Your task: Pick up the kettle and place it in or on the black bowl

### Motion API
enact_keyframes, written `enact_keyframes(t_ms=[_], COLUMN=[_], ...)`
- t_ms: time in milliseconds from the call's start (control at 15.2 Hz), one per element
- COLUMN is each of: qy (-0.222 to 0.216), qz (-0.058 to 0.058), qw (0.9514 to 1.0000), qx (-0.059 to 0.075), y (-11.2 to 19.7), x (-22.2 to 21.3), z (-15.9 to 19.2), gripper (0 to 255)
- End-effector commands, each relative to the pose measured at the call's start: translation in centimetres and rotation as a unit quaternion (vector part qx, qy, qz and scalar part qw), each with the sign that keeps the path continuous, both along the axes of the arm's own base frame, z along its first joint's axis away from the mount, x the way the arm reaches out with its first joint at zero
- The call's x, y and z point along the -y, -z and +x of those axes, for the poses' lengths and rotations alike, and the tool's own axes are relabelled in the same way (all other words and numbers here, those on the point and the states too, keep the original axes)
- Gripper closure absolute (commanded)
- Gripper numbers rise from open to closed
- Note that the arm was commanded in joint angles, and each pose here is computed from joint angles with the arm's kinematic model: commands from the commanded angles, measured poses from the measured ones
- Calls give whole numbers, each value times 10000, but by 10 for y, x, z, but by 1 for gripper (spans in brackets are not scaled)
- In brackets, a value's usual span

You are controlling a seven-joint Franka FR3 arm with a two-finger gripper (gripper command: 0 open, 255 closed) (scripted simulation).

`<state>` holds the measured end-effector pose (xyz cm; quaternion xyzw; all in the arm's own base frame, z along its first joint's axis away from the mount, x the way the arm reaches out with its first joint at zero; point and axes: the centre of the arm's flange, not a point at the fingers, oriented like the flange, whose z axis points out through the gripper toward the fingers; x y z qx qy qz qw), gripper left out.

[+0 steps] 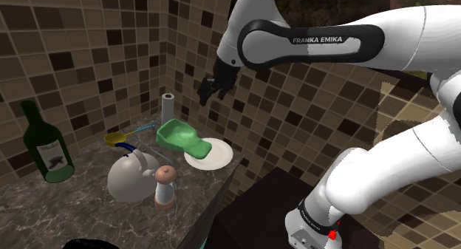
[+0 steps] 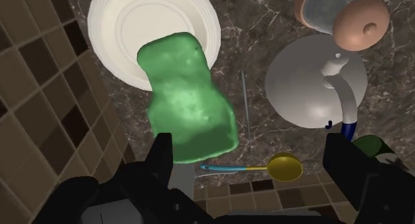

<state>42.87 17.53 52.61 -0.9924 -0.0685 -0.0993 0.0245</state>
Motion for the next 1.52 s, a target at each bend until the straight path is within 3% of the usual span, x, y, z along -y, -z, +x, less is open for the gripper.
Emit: enact_keyframes(t_ms=[0, 1452], qy=[-69, -791], qz=[-32, -432], qw=[10000, 9954], qx=[-26, -333], y=[12, 180], x=[-22, -234], z=[12, 106], gripper=[0, 0])
